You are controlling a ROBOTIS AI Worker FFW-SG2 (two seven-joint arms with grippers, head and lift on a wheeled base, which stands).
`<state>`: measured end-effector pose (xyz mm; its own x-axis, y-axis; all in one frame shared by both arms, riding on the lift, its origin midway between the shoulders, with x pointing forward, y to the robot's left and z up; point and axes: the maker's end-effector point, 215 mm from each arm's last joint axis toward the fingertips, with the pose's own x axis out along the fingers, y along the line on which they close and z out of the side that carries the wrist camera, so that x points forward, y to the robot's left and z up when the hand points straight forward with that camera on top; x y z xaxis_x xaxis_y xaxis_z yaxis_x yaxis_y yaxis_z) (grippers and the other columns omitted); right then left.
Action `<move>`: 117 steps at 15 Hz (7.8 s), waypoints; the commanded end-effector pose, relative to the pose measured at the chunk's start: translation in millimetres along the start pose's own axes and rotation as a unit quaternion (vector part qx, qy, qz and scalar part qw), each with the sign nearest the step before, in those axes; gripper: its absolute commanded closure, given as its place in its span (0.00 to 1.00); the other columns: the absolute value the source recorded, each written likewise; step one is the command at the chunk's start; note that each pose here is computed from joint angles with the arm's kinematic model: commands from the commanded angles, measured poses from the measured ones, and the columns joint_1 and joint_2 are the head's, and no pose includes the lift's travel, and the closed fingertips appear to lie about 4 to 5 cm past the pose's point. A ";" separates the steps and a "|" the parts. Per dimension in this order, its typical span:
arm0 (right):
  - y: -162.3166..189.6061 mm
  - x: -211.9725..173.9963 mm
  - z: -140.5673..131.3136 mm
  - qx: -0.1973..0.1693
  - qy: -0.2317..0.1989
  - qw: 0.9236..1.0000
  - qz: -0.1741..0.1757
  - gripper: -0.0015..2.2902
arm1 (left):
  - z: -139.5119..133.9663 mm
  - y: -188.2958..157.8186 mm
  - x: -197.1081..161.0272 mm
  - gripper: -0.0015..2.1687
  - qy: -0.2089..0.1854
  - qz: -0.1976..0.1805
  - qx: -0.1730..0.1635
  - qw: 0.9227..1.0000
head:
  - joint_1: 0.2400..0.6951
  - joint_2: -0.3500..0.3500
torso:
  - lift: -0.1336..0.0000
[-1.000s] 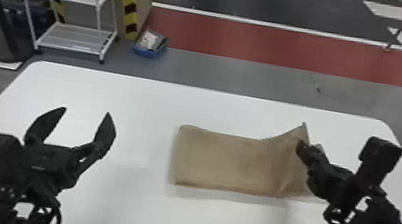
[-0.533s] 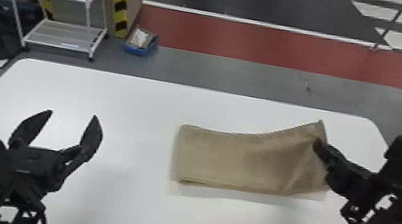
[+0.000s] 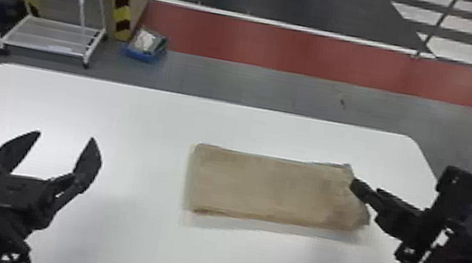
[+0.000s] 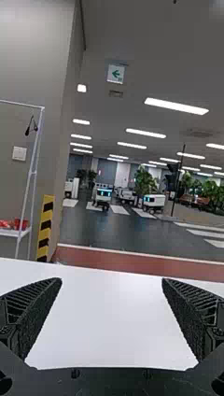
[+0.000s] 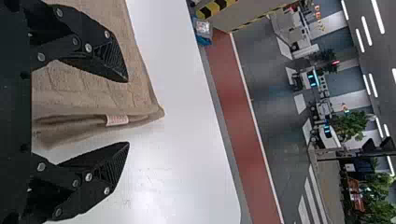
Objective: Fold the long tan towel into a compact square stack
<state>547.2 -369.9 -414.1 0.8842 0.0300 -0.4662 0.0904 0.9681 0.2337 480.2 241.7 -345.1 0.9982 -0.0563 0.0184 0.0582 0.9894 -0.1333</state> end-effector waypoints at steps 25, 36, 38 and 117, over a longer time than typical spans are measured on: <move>143.6 -49.9 41.8 -0.016 -0.073 0.987 0.142 0.87 | -6.4 -9.3 5.5 0.04 0.007 -0.013 -0.002 1.000 | 1.00 0.34 | 0.09; 308.9 -20.5 -70.1 -0.117 0.007 0.969 0.216 0.15 | -15.2 -8.4 6.2 0.04 0.014 -0.013 -0.002 1.000 | 1.00 0.72 | 0.09; 327.1 -26.6 -68.7 -0.113 -0.012 0.962 0.248 0.00 | -16.3 -9.1 6.5 0.04 0.014 -0.013 -0.002 1.000 | 1.00 0.75 | 0.09; 206.4 -146.4 -65.6 -0.160 -0.217 0.960 0.077 0.03 | 9.6 87.5 -63.5 0.04 -0.035 0.034 0.050 0.998 | 1.00 0.84 | 0.09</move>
<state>406.5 -157.6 -352.7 0.9896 0.1409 -0.0302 -0.1418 0.9893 -0.0328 423.9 334.6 -348.2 0.9963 0.0183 0.0837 -0.0153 0.9992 -0.0356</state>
